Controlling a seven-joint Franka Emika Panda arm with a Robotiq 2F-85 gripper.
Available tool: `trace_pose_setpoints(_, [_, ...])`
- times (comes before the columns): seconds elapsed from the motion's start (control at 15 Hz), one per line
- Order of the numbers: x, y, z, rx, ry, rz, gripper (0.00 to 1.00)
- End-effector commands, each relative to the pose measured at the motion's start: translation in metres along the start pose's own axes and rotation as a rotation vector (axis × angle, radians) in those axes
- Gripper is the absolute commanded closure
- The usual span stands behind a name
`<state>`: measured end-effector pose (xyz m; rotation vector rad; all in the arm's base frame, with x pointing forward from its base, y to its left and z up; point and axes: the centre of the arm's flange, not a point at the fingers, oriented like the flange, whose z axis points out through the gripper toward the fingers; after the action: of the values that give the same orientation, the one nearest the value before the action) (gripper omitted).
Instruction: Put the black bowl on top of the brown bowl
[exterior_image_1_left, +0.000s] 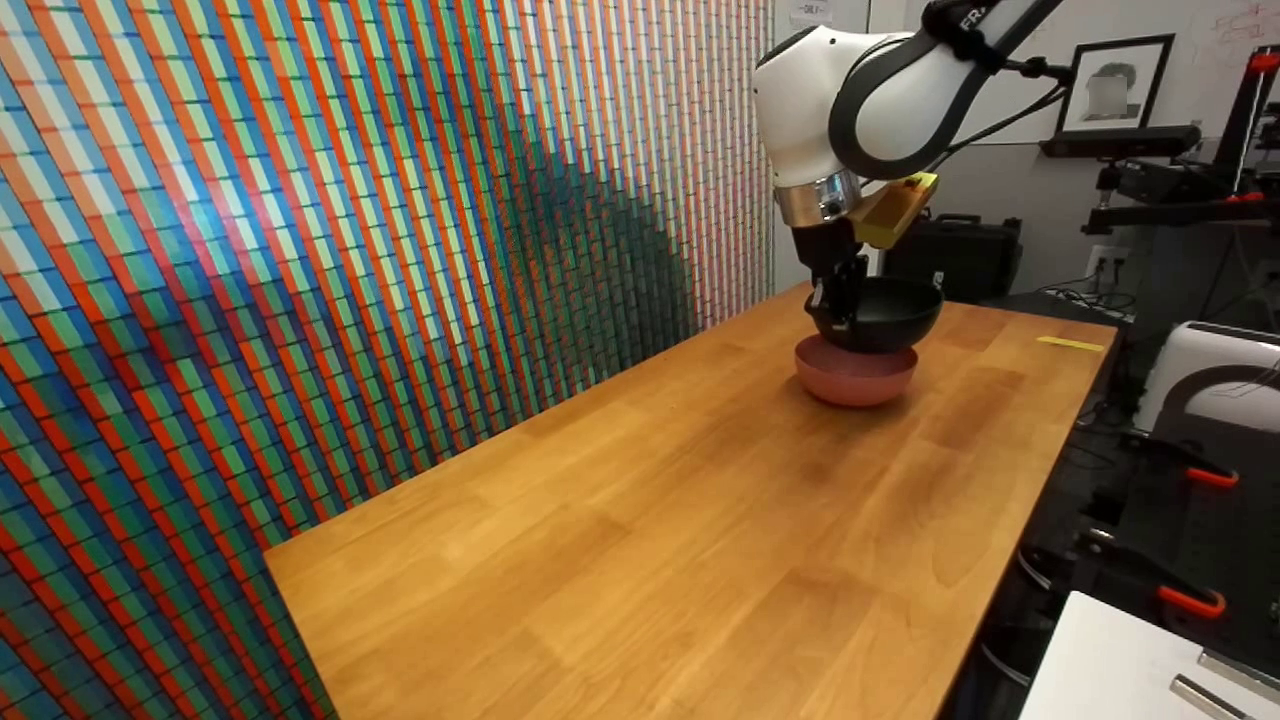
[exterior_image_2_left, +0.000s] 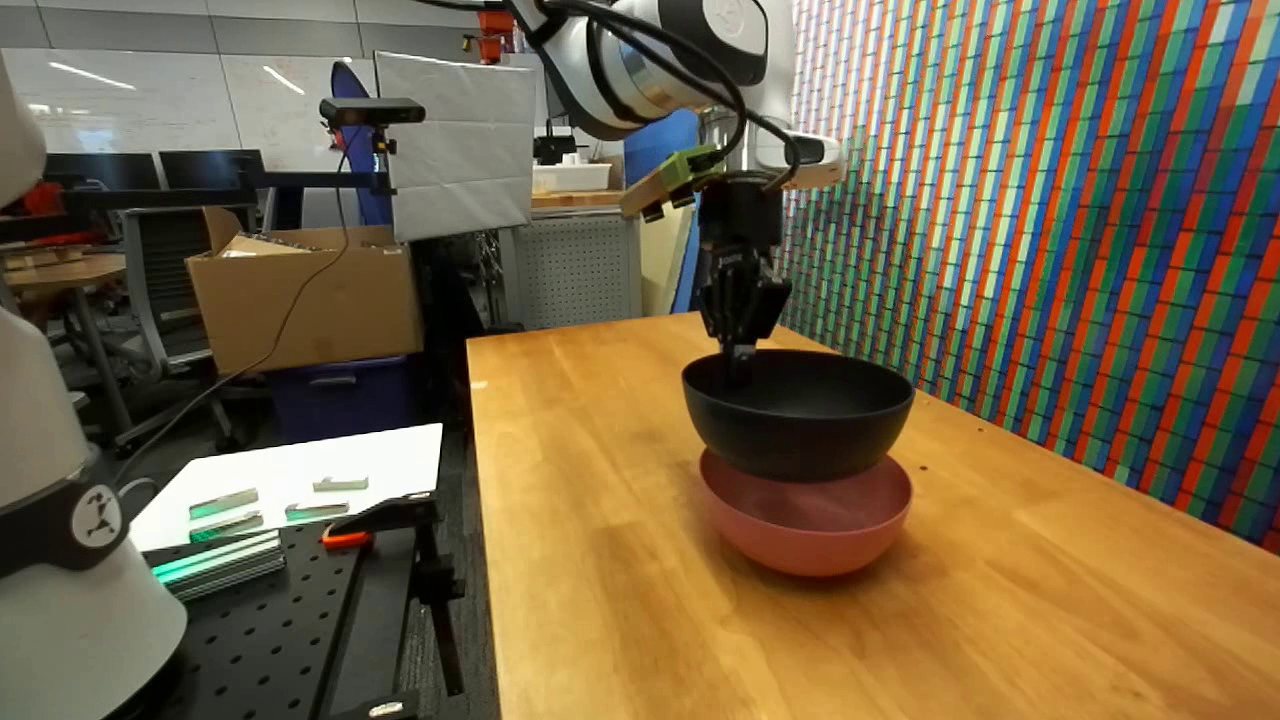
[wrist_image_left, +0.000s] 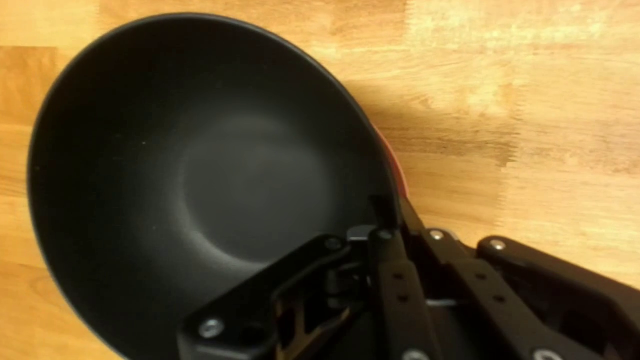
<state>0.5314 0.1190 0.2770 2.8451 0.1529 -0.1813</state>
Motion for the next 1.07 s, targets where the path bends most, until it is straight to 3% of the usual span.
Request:
trace_pose_setpoints(0.0, [0.013, 0.002, 0.006, 0.007, 0.029, 0.017, 0.99])
trace_pose_setpoints(0.27, [0.019, -0.003, 0.011, 0.014, 0.036, 0.009, 0.99])
trace_pose_setpoints(0.33, [0.020, -0.004, 0.012, 0.014, 0.040, 0.009, 0.70])
trace_pose_setpoints(0.47, [0.018, -0.005, 0.011, 0.007, 0.038, 0.002, 0.64])
trace_pose_setpoints(0.8, [0.016, -0.004, -0.001, 0.010, 0.046, 0.003, 0.24])
trace_pose_setpoints(1.0, [0.011, -0.001, -0.031, 0.023, 0.077, -0.005, 0.02])
